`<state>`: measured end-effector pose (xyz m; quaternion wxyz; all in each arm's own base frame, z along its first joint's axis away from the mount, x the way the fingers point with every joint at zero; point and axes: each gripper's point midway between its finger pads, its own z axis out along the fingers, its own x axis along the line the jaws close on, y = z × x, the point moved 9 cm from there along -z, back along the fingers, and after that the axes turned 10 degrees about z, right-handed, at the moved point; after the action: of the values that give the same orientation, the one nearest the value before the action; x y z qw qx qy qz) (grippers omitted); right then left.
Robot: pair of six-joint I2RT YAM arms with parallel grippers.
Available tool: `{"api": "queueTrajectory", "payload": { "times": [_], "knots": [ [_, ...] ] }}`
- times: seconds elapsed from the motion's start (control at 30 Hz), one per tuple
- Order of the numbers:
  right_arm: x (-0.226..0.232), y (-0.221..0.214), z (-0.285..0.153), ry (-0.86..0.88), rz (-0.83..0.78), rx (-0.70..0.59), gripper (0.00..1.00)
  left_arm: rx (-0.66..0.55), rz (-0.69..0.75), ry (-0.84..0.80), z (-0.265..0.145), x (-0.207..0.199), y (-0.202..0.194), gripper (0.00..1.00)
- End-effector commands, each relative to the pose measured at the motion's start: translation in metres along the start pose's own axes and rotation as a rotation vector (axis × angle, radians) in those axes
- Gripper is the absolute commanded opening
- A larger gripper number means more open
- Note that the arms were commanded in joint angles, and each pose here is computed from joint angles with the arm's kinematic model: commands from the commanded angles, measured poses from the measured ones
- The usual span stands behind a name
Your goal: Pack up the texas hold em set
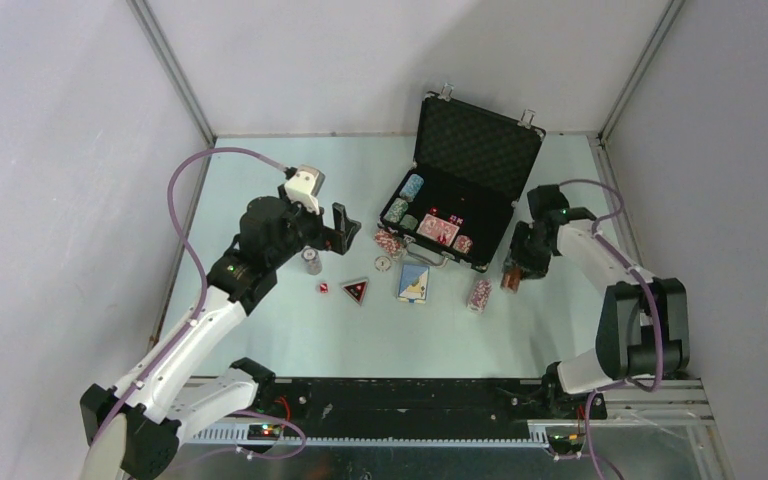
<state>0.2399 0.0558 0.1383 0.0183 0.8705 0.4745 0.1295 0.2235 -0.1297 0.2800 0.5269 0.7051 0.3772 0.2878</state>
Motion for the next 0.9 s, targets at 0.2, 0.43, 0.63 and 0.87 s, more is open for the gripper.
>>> {"api": "queueTrajectory", "payload": {
  "times": [0.2,0.43,0.63,0.87],
  "knots": [
    [0.061,0.055,-0.047,0.281,-0.033,-0.186,0.35,-0.03,0.031,0.001,0.003,0.001,0.01,1.0],
    [0.079,0.071,-0.034,0.307,-0.014,-0.183,0.36,-0.012,0.059,0.027,0.007,0.005,0.015,1.0],
    [0.085,0.075,-0.01,0.278,0.023,-0.132,0.37,-0.002,0.062,0.048,-0.001,0.006,0.01,1.0],
    [0.093,0.072,0.002,0.293,0.049,-0.095,0.37,0.004,0.057,0.051,-0.003,0.006,0.011,1.0]
  ]
}}
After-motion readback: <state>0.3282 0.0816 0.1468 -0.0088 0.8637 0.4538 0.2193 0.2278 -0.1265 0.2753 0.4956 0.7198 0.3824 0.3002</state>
